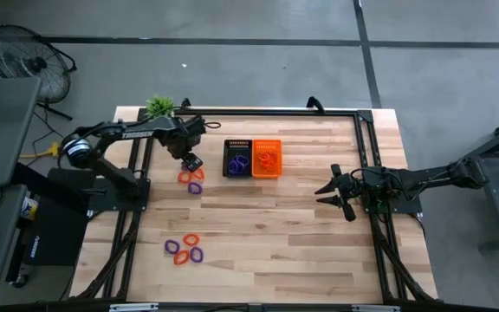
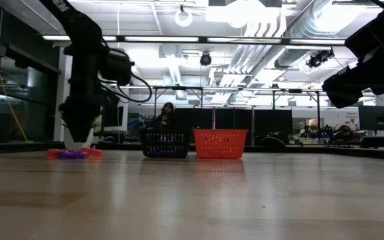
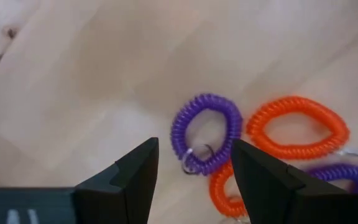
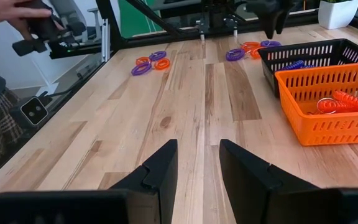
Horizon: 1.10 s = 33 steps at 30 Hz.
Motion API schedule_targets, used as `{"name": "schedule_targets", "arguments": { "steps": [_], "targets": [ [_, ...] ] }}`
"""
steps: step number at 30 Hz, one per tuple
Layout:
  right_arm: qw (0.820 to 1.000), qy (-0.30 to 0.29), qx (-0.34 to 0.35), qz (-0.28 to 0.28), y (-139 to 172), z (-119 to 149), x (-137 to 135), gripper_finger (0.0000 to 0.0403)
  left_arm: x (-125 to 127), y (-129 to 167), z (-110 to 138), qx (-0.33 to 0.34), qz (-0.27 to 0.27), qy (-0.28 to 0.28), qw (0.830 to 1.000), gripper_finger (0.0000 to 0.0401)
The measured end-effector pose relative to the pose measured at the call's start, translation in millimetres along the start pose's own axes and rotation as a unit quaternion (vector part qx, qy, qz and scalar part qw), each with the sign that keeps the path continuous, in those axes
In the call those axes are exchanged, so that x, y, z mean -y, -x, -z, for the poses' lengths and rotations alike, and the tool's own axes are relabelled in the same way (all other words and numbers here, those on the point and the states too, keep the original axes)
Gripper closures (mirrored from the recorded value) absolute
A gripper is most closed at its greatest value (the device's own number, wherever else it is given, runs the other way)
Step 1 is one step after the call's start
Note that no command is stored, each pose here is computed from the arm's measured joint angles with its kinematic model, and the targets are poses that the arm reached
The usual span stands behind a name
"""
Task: Sort spring keychains into baskets
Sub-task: Put the purple spring keychain into the black basket
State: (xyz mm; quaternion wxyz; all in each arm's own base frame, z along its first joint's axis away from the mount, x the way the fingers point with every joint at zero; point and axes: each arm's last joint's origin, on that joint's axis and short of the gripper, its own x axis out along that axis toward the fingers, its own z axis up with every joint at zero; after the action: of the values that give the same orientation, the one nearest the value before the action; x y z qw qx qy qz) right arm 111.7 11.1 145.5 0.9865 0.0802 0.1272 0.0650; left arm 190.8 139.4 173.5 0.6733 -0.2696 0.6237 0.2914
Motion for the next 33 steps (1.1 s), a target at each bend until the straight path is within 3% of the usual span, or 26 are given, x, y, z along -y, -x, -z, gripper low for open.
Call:
{"name": "schedule_targets", "arguments": {
  "steps": [14, 33],
  "targets": [
    [1.0, 0.0, 0.0, 0.0, 0.0, 0.1, 0.0, 0.0289, -2.8, -25.9, -11.8, -0.038, -0.044, -0.023, 0.998, 0.0203],
    [1.0, 0.0, 0.0, 0.0, 0.0, 0.1, 0.0, 0.0289, -0.1, -39.8, -14.6, -0.065, -0.008, -0.051, 0.997, 0.0203]
  ]
}}
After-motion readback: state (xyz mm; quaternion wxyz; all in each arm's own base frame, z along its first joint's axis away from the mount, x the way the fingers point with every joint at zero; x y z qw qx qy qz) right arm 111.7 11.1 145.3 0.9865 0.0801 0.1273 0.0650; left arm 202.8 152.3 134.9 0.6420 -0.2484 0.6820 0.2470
